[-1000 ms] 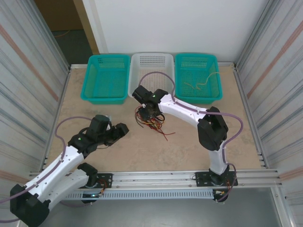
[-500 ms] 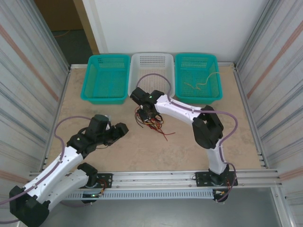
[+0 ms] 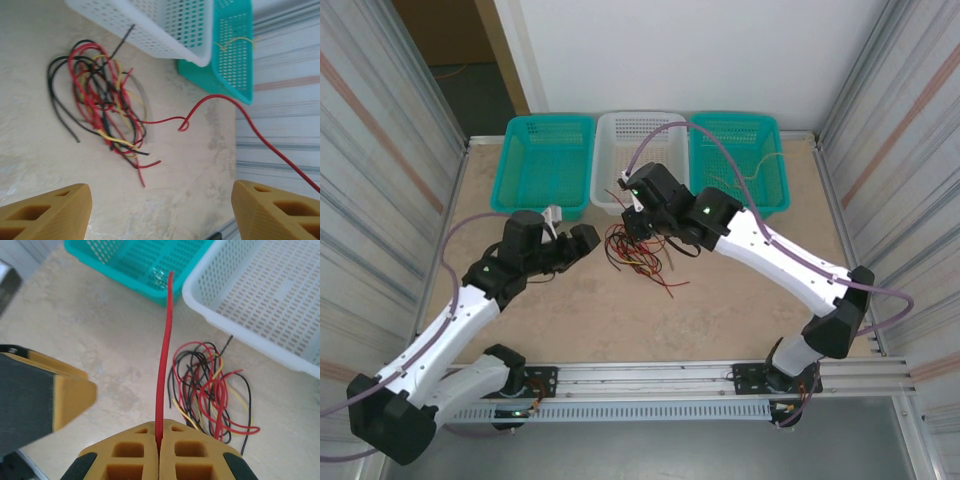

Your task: Untangle the cables

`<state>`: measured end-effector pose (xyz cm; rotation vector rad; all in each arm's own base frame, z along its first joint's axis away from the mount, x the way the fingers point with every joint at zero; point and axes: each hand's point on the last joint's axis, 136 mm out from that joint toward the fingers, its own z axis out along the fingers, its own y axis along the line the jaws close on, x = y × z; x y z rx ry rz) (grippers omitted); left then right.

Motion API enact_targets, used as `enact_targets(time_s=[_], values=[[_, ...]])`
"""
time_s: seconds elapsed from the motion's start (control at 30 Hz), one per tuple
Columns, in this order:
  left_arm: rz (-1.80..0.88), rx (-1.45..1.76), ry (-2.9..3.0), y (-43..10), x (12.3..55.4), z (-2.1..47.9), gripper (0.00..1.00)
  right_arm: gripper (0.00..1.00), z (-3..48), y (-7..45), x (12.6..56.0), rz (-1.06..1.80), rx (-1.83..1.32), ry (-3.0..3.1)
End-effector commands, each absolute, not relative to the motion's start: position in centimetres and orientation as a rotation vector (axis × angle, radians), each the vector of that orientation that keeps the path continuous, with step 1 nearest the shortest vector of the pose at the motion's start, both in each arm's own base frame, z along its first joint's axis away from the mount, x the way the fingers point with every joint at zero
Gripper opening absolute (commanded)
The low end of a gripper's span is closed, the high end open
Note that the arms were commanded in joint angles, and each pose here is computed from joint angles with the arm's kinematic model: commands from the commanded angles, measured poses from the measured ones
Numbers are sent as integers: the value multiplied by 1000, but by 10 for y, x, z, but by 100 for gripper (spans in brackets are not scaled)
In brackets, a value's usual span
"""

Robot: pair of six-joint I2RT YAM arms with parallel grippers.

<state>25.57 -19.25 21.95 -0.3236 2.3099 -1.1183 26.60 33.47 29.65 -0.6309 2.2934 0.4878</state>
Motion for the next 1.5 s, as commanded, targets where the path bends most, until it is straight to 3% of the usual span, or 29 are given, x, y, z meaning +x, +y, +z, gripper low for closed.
enact_targets(time_s=[0.0, 0.3, 0.5, 0.67, 0.83, 0.93, 1.03, 1.47], values=[[-1249, -130, 2143, -216, 259, 263, 77, 0, 351, 336, 259, 660, -571, 2163], [-1186, 104, 1983, -251, 279, 283, 78, 0, 445, 321, 244, 939, -457, 1928], [-1263, 207, 1908, -282, 286, 303, 75, 0, 462, 311, 238, 1015, -417, 1885], [-1284, 280, 1810, -292, 277, 320, 80, 0, 473, 305, 233, 1116, -382, 1846], [-1245, 234, 1862, -285, 278, 305, 76, 0, 478, 299, 237, 1134, -356, 1824], [-1124, 156, 2003, -270, 282, 272, 69, 0, 480, 294, 250, 1114, -330, 1821], [-1012, 32, 2122, -245, 275, 237, 72, 0, 481, 287, 271, 1080, -300, 1824], [-905, -290, 2295, -175, 217, 164, 74, 0, 454, 269, 431, 948, -162, 1912]])
